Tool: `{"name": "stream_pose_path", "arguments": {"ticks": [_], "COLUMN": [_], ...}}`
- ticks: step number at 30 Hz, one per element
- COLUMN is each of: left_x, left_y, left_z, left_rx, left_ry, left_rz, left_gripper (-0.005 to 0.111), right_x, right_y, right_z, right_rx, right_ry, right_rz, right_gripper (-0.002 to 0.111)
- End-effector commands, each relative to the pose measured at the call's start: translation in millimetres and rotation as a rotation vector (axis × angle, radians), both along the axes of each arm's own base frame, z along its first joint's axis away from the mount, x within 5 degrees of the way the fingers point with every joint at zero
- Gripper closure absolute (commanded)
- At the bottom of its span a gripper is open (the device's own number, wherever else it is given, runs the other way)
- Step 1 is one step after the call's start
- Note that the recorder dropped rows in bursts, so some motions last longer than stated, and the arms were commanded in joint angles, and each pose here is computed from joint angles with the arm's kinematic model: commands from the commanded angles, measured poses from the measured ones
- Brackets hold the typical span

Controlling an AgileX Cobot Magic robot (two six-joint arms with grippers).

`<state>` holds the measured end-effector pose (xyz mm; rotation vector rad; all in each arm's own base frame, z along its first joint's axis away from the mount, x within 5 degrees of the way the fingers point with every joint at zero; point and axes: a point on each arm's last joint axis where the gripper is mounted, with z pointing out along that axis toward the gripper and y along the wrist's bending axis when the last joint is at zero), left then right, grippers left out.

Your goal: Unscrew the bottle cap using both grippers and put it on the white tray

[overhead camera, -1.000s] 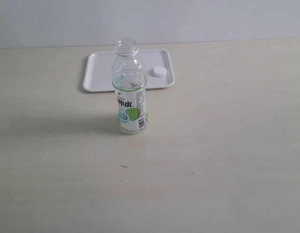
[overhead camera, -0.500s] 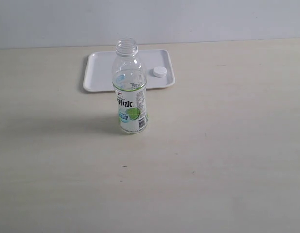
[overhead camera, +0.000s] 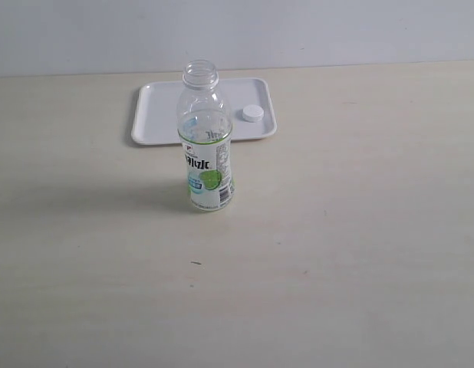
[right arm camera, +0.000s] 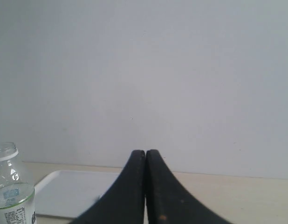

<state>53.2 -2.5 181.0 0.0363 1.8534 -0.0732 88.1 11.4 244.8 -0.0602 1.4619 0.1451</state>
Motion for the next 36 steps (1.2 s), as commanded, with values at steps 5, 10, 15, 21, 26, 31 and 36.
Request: {"name": "stream_pose_path", "arguments": {"ticks": [5, 10, 15, 21, 26, 31, 36], "left_x": [0, 0, 0, 0, 0, 0, 0], "left_y": [0, 0, 0, 0, 0, 0, 0], "left_z": [0, 0, 0, 0, 0, 0, 0], "left_rx": [-0.006, -0.006, -0.006, -0.006, -0.006, -0.006, -0.006], "left_ry": [-0.014, -0.014, -0.014, -0.014, -0.014, -0.014, -0.014], "left_rz": [0.0, 0.0, 0.0, 0.0, 0.0, 0.0, 0.0], "left_gripper": [0.107, 0.107, 0.107, 0.107, 0.107, 0.107, 0.107], "right_x": [-3, -16, -31, -36, -36, -37, -37], "right_y": [-2, -8, -13, -13, -13, -18, -18], "right_z": [-1, -9, -16, -14, -16, -26, -27], "right_rx": [-0.009, -0.06, -0.071, -0.078, -0.085, -0.198, -0.127], "right_ry": [-0.008, 0.057, 0.094, 0.054, 0.082, 0.192, 0.207], "right_rz": [-0.017, -0.084, -0.174, -0.198, -0.192, -0.244, -0.247], "right_gripper": [0.108, 0.108, 0.108, 0.108, 0.108, 0.108, 0.108]}}
